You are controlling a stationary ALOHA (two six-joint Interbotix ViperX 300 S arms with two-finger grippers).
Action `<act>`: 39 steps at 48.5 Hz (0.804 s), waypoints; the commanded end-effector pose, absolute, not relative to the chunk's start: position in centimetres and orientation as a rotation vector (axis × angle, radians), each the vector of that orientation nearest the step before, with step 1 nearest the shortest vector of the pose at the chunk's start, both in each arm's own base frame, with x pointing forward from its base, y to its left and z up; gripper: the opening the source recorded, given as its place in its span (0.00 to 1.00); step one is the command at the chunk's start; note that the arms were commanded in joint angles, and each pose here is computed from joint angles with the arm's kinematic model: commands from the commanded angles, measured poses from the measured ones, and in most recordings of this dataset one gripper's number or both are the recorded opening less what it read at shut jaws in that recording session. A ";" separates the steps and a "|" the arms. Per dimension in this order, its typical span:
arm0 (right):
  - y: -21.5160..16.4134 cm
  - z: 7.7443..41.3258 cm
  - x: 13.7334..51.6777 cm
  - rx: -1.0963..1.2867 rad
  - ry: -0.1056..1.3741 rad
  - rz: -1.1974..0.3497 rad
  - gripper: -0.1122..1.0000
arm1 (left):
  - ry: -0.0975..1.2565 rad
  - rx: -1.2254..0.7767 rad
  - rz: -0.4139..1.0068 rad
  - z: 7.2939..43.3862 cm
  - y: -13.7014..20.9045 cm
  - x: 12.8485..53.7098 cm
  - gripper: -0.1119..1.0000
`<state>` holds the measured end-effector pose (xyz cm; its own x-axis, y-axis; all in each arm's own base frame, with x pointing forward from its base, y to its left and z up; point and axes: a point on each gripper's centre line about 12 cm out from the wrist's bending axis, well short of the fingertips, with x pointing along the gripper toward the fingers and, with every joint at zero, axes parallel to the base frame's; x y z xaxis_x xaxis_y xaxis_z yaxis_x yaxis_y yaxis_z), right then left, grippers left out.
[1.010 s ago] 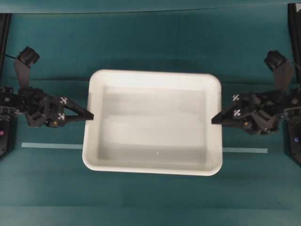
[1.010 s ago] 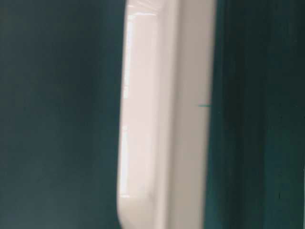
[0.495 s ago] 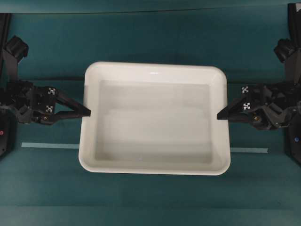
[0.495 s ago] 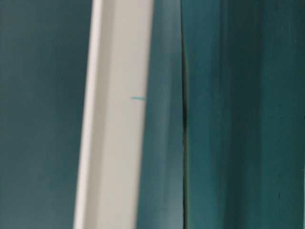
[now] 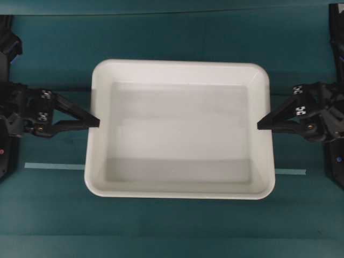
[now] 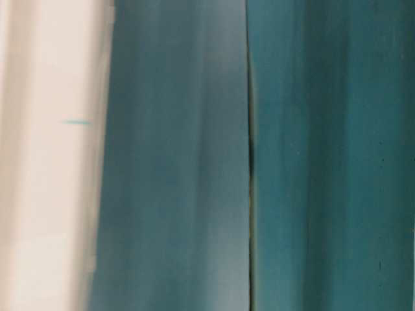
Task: Lift the white case with both hands.
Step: 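Lift the tray upward with both grippers holding its side walls, then hold the tray raised between both grippers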
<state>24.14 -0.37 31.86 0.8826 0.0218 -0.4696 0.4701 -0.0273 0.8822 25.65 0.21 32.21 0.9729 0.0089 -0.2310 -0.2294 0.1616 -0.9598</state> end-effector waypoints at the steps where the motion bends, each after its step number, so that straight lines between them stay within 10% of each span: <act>1: -0.5 34.8 24.9 1.579 0.341 -0.323 0.20 | 0.144 -1.403 0.132 34.9 0.1 26.2 0.16; 39: -0.1 40.8 23.1 1.591 0.299 -0.250 0.19 | 0.100 -1.402 0.102 40.7 0.2 25.6 0.16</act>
<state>22.67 -0.07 39.77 0.9299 0.0384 -0.3658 0.3669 -0.0288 0.9298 24.89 0.27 40.11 0.9912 0.0128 -0.1315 -0.1319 0.1572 -0.9787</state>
